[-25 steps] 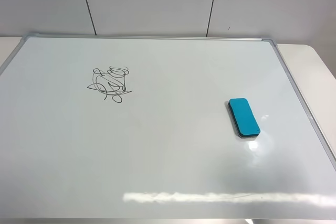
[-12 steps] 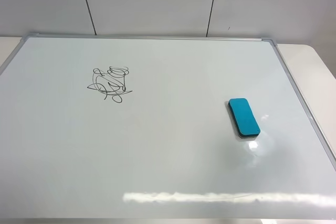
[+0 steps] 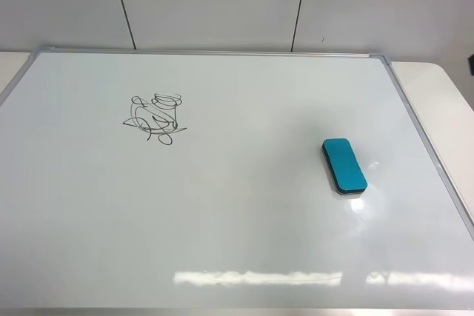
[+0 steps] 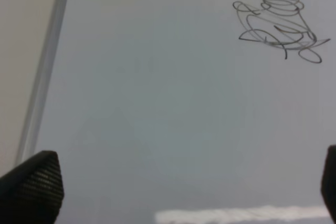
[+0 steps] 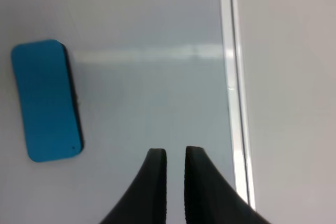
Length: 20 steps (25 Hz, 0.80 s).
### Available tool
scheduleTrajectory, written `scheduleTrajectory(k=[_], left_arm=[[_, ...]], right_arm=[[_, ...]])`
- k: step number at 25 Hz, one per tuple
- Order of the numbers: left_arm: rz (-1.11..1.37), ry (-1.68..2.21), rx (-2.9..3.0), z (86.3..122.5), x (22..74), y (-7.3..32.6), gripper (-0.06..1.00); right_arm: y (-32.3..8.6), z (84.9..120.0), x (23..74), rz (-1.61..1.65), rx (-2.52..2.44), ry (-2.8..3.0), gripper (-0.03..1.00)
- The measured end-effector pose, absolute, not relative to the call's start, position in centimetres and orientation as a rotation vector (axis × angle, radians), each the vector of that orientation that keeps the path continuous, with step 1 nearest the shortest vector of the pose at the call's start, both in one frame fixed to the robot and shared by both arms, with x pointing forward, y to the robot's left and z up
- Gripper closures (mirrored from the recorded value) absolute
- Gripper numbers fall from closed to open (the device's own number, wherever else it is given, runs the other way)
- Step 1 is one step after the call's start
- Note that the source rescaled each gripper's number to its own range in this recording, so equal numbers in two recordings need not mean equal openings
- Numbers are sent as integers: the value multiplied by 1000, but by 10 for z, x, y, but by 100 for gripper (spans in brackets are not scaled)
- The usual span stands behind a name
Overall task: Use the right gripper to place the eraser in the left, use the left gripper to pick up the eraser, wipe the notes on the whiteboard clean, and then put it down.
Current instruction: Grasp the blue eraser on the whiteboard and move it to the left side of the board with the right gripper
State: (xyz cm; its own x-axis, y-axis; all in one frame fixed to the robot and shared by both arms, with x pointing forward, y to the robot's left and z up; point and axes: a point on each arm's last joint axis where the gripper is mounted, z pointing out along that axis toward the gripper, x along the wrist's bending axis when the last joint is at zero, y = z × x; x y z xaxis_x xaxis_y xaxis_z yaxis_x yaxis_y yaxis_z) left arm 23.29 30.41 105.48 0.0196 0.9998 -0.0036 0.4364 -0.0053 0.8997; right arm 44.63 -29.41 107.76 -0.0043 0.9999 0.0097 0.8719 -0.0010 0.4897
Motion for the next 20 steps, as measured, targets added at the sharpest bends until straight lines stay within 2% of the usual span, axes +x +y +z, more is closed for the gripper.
scheduleTrajectory(k=[9, 15, 20], left_arm=[[946, 1517, 1543, 1055, 233, 304, -6], [946, 1517, 1543, 1055, 233, 304, -6], [946, 1517, 1543, 1055, 233, 304, -6]], right_arm=[[-254, 1011, 501, 445, 1939, 2171, 97], [-215, 972, 514, 390, 1846, 2332, 97], [-198, 951, 518, 367, 1811, 2387, 97]])
